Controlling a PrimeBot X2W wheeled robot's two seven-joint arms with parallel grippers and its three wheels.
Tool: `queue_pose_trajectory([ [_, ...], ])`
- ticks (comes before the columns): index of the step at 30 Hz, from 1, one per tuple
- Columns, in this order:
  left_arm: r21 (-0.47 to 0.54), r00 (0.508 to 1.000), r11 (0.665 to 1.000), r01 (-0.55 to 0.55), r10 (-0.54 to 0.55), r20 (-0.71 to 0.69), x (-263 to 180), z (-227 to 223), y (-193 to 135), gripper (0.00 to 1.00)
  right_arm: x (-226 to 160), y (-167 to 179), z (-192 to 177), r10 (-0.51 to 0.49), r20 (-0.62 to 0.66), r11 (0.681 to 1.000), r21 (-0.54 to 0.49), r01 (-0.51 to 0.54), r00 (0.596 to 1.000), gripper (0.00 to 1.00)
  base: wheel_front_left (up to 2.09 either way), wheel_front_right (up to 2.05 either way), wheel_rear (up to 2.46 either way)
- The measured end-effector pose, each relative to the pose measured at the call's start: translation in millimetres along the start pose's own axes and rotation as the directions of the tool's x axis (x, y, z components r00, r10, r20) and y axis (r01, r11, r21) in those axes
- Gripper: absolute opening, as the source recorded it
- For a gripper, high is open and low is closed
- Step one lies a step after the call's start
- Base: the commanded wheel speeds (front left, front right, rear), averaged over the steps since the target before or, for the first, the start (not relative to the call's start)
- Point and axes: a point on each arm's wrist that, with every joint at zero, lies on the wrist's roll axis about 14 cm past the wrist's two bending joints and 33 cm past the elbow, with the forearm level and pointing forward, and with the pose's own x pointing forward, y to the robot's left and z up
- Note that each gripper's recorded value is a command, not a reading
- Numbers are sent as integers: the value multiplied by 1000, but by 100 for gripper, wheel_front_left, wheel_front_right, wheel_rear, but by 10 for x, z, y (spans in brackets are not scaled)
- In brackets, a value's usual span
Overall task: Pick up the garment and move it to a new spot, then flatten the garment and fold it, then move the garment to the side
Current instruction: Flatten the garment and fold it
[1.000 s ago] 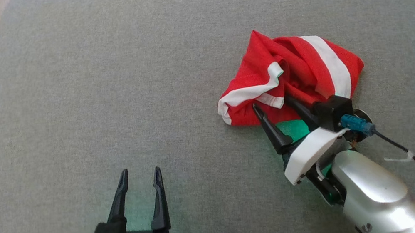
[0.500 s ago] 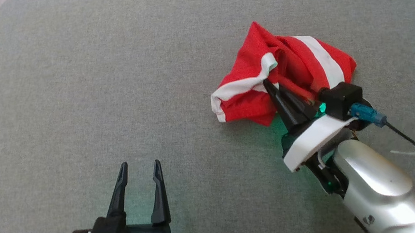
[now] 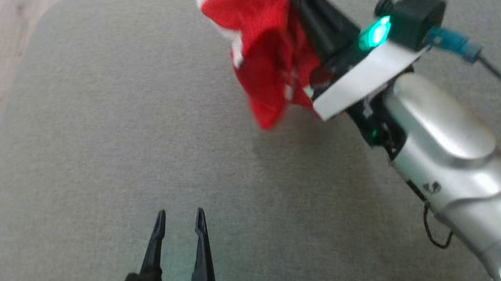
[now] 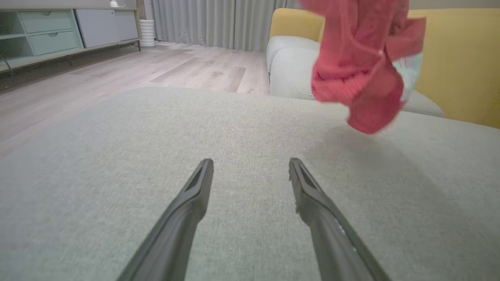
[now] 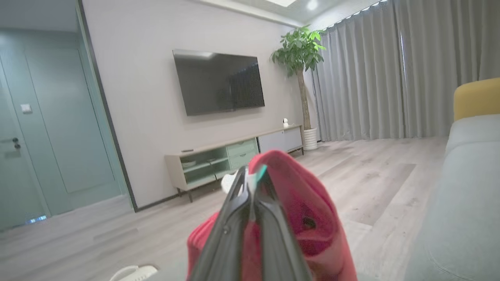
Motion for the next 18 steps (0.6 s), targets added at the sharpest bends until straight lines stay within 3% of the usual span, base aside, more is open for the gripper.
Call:
queue_pose_trajectory([
  [3, -12, 1000, 1000, -23, 22, -13, -110, -59, 50, 100, 35, -25, 120, -24, 35, 998, 59, 22, 999, 0, 0, 0, 0],
  [7, -16, 999, 999, -27, 27, -28, -129, -110, 59, 100, -181, -220, -116, -105, -24, 990, 92, 107, 994, 0, 0, 0, 0],
  [12, -15, 999, 1000, 15, -15, -41, -32, -139, -54, 100, -828, -815, -548, -340, -138, 927, 120, 356, 930, 0, 0, 0, 0],
  [14, -15, 999, 999, 28, -29, -44, -8, -146, -89, 100, -978, -931, -624, -383, -162, 910, 101, 402, 909, 0, 0, 0, 0],
  [15, -14, 998, 999, 39, -40, -46, 17, -151, -121, 100, -1127, -1047, -684, -427, -181, 891, 82, 446, 886, 77, 0, 0, 0],
  [16, -13, 998, 999, 50, -51, -48, 42, -154, -151, 100, -1277, -1158, -744, -468, -202, 871, 62, 488, 861, 100, 0, 0, 0],
  [18, -11, 996, 997, 73, -73, -51, 91, -160, -215, 100, -1595, -1381, -854, -551, -242, 819, 27, 573, 799, 100, 0, 0, 0],
])
